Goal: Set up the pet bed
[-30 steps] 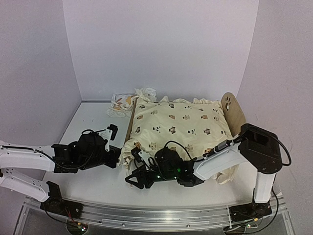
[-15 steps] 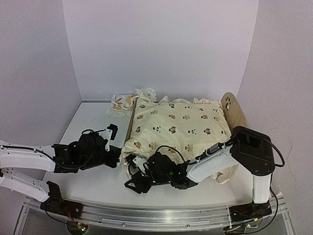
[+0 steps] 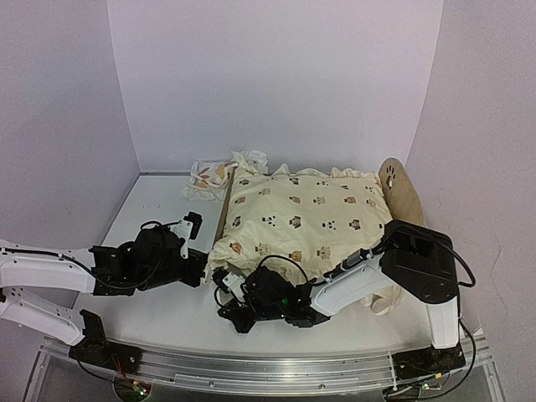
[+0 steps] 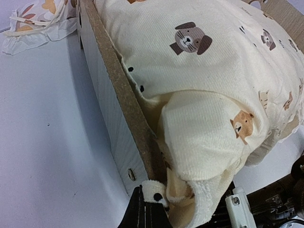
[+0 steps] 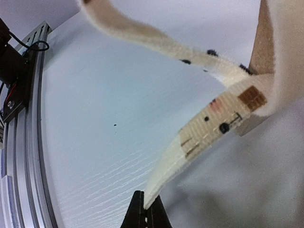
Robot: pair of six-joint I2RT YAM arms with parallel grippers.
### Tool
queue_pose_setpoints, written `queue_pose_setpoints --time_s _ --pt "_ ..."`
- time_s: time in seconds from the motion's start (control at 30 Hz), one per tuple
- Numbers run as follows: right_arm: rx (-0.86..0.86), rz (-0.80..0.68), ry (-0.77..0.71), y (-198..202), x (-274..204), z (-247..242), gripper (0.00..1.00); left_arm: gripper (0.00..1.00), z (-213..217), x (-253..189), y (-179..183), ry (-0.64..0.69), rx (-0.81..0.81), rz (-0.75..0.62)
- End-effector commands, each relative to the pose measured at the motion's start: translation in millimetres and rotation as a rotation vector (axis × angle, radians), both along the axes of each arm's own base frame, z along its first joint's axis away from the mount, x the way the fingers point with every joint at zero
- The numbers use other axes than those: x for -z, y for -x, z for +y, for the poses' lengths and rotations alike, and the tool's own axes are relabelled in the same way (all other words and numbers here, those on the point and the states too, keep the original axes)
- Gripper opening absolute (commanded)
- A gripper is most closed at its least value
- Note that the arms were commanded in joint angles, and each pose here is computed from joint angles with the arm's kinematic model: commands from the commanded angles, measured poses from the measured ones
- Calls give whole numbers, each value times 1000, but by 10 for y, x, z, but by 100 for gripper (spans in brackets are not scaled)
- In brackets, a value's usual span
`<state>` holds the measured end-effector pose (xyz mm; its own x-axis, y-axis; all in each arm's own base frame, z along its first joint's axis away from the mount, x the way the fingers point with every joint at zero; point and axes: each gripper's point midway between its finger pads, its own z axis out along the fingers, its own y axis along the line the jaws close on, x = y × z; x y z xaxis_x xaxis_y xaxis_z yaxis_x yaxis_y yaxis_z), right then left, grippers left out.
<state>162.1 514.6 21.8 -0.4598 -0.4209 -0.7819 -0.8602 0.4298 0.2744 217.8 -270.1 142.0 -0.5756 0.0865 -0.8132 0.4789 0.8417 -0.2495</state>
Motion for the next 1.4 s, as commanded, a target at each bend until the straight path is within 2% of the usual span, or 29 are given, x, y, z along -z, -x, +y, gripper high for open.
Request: queue_pose_setpoints --time_s 0.0,0.13,0.3,0.53,0.8,0.97,1.13,1.37 --pt "36 -43 -16 -17 -172 -122 0 0 22 -172 -82 -19 -41 -10" --pt "55 -32 -3 16 -136 -275 0 0 146 -402 -128 -48 -97 -31" --pt "69 -24 10 28 -61 -349 0 0 138 -650 -140 -39 -86 -62" --pt "68 -6 10 55 -11 -353 0 0 -154 -1107 -243 12 -21 -141" --pt "69 15 19 86 38 -403 0 0 -407 -1489 -678 -67 -108 -278" --pt "63 42 18 138 62 -431 0 0 -457 -1576 -994 -100 -150 -306" --pt "74 45 17 120 68 -422 0 0 -307 -1794 -1252 -68 -193 -326" --pt "147 -13 54 -82 28 -342 0 0 -9 -2117 -1393 -82 -292 -377"
